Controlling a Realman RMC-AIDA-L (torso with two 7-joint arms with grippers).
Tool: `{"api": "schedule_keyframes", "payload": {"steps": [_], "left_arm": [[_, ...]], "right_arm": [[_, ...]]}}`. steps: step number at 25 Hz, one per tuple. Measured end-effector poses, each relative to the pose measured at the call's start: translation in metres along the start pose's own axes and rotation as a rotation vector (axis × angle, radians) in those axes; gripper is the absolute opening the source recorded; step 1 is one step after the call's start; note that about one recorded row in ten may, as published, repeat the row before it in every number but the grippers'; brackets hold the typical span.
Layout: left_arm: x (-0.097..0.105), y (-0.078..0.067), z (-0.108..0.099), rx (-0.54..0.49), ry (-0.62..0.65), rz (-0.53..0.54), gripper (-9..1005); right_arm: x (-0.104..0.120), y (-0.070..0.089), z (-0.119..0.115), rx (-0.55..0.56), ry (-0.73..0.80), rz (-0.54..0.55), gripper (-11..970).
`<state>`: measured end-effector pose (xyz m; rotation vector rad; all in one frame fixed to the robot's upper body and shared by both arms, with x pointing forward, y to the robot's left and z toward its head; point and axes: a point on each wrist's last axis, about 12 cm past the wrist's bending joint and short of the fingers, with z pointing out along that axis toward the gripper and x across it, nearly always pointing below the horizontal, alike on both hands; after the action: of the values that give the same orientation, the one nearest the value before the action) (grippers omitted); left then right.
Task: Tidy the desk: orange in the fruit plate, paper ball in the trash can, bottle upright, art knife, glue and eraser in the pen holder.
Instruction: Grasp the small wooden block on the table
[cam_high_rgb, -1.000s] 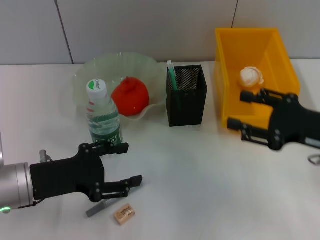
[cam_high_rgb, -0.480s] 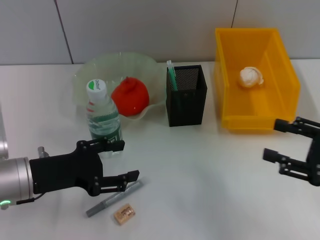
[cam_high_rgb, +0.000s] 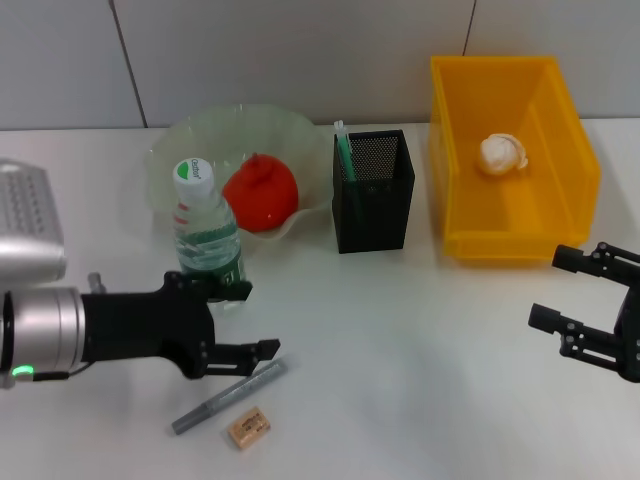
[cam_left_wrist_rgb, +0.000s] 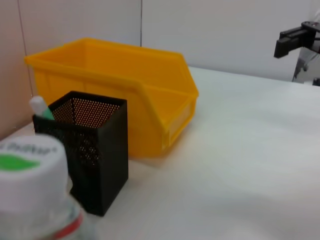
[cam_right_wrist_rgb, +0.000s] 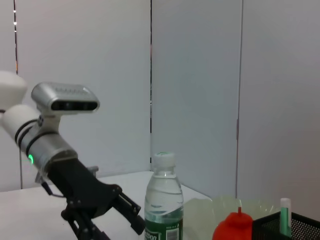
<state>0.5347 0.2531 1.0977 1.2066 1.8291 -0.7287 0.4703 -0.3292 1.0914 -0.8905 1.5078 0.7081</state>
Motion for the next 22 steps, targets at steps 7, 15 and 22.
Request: {"api": "schedule_keyframes", "payload": {"steps": [7,15,22], "left_arm": [[-0.026,-0.005,-0.006,-0.021,0.092,0.016,796],[-0.053,-0.021,-0.013,-0.089,0.218,0.005,796],[-0.087,-0.05,-0.011,-0.113,0.289,0.005,796]], "right_arm": [[0.006,0.001,-0.001,0.02,-0.013,0.008,696],[0.013,0.003,-0.006,0.048,-0.024,0.026,696],[0.016,0.004,-0.007,0.067,-0.036,0.041,696]]}}
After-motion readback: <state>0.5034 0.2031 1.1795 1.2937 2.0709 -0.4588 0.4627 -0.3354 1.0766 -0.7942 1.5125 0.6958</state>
